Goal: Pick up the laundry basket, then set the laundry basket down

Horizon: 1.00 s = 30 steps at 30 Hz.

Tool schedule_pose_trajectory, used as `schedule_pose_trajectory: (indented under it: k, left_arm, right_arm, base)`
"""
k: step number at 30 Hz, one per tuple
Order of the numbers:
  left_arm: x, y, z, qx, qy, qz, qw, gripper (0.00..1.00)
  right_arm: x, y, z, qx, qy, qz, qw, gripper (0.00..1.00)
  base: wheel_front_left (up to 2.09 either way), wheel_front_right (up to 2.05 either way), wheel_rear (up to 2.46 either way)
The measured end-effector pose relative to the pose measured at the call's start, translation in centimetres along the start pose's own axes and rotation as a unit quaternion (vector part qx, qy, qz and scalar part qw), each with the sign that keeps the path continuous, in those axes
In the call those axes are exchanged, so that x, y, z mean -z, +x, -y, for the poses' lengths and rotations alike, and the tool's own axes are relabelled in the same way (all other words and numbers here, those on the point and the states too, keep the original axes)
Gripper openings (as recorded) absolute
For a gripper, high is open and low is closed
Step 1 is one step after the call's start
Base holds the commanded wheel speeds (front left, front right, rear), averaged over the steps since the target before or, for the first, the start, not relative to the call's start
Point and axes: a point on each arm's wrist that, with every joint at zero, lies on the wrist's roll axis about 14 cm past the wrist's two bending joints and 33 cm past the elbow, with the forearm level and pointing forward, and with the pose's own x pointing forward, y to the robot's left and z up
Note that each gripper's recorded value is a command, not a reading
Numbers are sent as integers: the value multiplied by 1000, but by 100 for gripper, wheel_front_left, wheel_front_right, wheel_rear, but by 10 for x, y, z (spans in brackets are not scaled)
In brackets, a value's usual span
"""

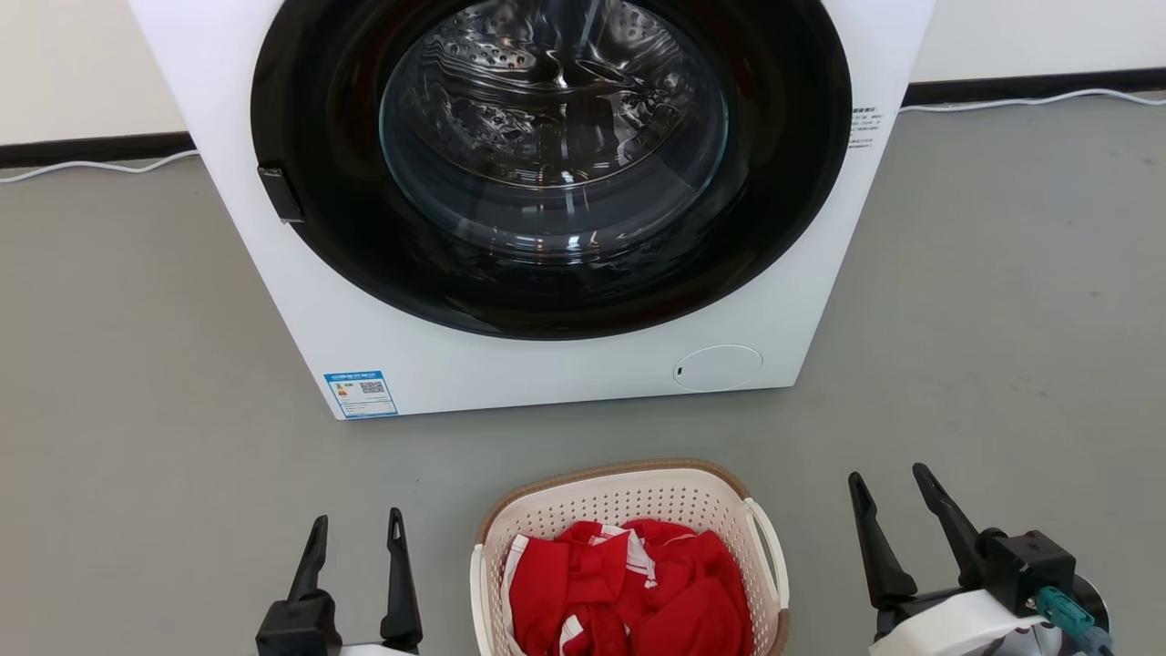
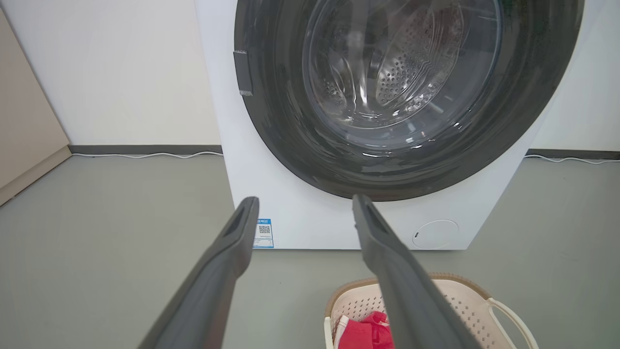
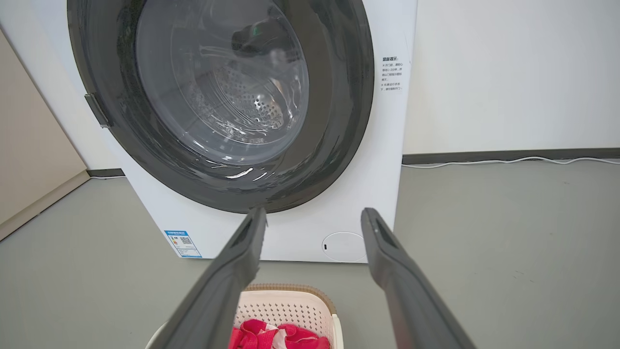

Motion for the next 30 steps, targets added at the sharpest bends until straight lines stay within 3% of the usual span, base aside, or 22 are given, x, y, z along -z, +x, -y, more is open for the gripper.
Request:
schedule_pose_trajectory:
  k: [8,9,15,30]
  left_arm:
    - [-1,0,4,6,-5,1,1000,100]
    - [1,0,4,6,-6,-2,1000,0]
    - [27,-11,-2,-4,-7,-46,999,0]
    - [34,-13,-13,-26,-91,-71,993,0]
  right_arm:
    - [-1,0,1,3,0,1,1000,100]
    - [1,-1,0,4,2,-1,1000,0]
    - [31,-15,-2,13,22,-46,999,0]
    - [29,-14,6,39,100,-42,993,0]
  base:
    - [0,0,0]
    - [0,0,0]
    - [0,0,0]
    - [0,0,0]
